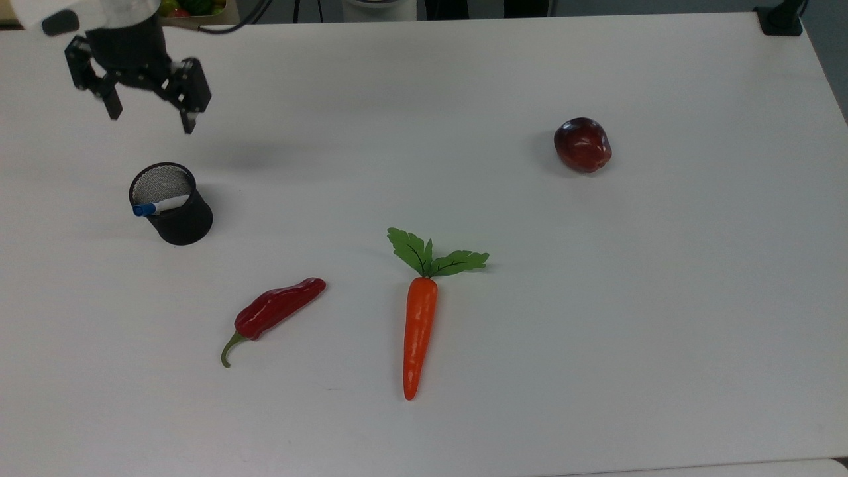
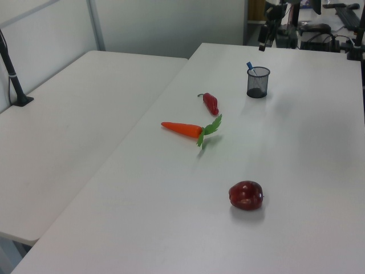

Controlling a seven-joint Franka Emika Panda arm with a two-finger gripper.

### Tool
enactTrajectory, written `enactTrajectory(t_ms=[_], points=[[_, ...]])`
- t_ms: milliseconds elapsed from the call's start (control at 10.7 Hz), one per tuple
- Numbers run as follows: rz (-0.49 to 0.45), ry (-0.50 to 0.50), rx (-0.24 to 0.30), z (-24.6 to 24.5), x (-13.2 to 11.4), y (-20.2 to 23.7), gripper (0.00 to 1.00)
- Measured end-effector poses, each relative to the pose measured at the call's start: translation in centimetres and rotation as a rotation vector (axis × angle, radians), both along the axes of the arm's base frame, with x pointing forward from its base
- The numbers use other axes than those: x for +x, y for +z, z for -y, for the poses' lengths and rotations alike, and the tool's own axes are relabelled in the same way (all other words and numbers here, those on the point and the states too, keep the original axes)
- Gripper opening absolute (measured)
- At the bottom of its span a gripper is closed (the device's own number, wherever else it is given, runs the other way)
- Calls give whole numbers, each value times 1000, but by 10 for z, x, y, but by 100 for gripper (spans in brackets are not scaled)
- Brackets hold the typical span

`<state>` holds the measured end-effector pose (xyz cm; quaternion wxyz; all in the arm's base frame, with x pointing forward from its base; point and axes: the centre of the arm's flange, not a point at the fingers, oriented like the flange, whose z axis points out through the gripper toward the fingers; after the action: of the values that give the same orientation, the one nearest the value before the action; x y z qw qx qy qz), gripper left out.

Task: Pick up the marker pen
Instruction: 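Move the open gripper over the black mesh pen cup and lower it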

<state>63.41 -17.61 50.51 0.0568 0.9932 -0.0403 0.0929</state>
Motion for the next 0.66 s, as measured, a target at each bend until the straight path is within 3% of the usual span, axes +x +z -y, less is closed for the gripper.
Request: enactTrajectory(t_ms=[188,282,375,563,657], points=[[40,-9,-11,12,11,-18,96],[54,-15,-16,19,15,-27,87],[66,-17,-20,23,20,-39,85],[88,-11,-27,25,32,-67,60],[97,-8,-29,26,37,-79,59]])
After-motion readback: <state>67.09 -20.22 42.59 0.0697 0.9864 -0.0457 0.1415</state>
